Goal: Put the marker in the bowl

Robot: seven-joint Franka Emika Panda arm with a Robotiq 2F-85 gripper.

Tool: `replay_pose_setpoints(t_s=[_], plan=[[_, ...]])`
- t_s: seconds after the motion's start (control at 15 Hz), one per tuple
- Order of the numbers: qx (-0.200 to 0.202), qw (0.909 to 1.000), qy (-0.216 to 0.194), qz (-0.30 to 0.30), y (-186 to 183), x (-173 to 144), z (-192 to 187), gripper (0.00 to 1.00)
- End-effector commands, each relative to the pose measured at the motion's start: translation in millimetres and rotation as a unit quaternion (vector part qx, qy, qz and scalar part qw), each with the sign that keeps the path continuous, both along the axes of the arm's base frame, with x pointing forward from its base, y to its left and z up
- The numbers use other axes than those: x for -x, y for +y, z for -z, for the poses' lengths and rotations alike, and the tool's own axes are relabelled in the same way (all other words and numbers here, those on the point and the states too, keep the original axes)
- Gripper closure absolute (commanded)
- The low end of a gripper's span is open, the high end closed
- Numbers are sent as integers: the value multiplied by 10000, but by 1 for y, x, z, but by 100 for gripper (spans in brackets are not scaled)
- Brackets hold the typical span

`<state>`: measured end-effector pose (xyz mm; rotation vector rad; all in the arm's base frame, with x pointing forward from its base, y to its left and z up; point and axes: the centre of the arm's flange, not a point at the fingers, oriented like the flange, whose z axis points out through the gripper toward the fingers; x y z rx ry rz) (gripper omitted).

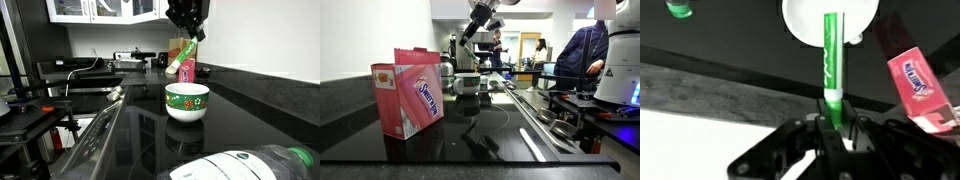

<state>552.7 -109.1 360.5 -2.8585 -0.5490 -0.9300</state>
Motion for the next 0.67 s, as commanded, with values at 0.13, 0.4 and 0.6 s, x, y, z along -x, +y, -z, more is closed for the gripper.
replay_pose_setpoints(t_s=[0.13, 0.4, 0.6], plan=[[-131, 9995, -153, -248, 3, -29, 27, 95], [-120, 9992, -17, -383, 4, -44, 59, 95], [-84, 9987, 83, -487, 11, -47, 78, 55]])
